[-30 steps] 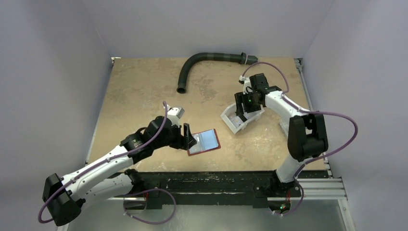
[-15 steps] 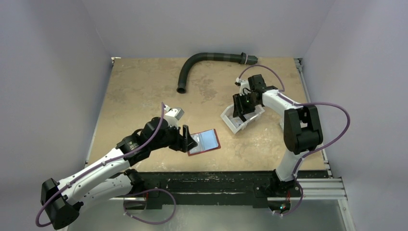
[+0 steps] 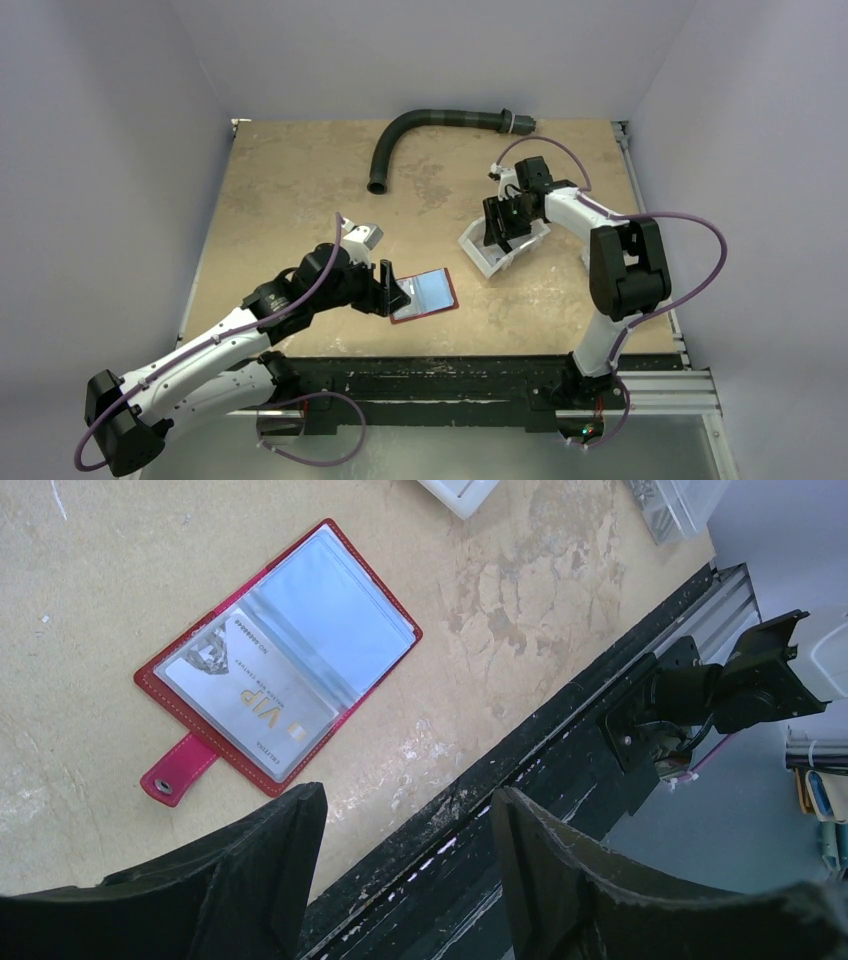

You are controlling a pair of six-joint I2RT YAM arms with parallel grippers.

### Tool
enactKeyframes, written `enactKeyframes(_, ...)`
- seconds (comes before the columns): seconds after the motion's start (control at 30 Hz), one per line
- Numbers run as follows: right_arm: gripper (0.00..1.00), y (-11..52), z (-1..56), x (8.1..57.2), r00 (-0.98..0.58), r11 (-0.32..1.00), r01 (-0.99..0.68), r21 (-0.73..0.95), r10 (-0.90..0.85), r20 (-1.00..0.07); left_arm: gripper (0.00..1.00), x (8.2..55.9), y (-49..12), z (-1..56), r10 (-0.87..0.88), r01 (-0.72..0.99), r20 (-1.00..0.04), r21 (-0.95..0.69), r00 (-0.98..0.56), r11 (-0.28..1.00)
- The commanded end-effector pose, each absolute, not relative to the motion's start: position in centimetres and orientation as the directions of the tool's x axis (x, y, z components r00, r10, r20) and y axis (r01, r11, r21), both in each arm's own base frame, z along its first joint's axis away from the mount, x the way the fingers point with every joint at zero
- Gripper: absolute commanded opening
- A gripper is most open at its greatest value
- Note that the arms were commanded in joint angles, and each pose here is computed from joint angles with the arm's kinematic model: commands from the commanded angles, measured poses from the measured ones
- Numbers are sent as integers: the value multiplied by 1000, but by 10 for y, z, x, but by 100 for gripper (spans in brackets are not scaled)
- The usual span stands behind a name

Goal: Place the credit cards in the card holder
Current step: Pick up the credit card from the storage box.

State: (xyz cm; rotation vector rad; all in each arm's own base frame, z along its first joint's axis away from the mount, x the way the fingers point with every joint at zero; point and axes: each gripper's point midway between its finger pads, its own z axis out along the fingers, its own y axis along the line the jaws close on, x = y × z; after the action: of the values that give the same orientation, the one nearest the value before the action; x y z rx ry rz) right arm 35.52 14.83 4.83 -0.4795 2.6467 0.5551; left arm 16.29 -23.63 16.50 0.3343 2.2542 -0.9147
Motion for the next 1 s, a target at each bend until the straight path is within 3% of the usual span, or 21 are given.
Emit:
enactKeyframes(0.0,56,138,50,362,-853,890,-388,238,-249,-459,66,164,-237,168,-7,485,-697,-506,-717,713)
enactKeyframes(0.2,48,156,35,341,-883,831,-415,371,-269,-384,66,165,-237,165,-3,479,-693,-501,-721,720)
enactKeyframes(0.33,44,168,39,332,-885,791,-423,442,-255,-390,66,165,-236,166,-8,478,-695,-503,-719,720)
enactKeyframes(0.97,26,175,62,318,-876,755,-437,489,-233,-422,66,167,-235,164,-11,469,-696,-495,-717,732)
